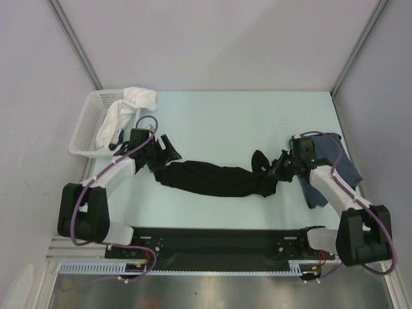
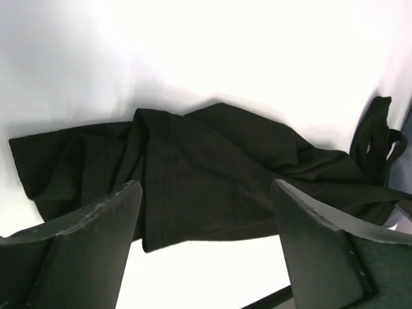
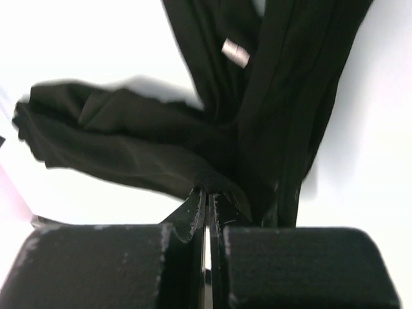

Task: Fold and stack the tank tops
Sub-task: Flatten the tank top out

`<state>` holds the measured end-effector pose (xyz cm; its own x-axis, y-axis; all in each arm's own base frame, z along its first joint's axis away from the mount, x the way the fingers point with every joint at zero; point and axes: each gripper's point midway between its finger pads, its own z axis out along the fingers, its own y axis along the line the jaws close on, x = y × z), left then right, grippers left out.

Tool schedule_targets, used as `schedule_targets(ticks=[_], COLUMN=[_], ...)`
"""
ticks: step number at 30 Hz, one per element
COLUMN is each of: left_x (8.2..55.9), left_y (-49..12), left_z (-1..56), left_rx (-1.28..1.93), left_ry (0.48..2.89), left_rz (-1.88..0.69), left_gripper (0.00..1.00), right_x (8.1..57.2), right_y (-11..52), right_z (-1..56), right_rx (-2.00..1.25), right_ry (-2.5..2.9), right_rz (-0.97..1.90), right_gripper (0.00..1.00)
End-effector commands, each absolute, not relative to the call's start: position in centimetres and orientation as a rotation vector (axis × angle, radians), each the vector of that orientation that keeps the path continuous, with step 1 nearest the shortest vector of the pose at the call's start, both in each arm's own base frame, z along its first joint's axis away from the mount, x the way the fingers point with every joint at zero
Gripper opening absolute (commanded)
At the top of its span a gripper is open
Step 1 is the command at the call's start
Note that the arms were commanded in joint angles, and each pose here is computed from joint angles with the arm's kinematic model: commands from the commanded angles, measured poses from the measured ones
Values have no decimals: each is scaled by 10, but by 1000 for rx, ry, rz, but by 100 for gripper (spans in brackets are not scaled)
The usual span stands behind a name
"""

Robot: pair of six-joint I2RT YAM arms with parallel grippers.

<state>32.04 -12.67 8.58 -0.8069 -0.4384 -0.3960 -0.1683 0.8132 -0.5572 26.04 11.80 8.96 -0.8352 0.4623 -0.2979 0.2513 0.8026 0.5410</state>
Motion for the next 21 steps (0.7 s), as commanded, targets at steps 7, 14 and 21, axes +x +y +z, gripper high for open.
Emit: schedule_targets(ticks=[7,14,21], left_x=[326,285,264], left_y=[-124,-144,-160], left_z=[121,77,54], left_rx=[-315,-209,-184], left_ry=[2332,2432,2425], left_rz=[-584,-563,-635], left_gripper=[81,67,63], right_x=[334,348,347], right_y=[100,102,100], right_z=[101,78,70], right_rx=[543,560,563], right_ry=[2429,2430,2416], right_rz=[593,634,621], right_gripper=[0,0,0])
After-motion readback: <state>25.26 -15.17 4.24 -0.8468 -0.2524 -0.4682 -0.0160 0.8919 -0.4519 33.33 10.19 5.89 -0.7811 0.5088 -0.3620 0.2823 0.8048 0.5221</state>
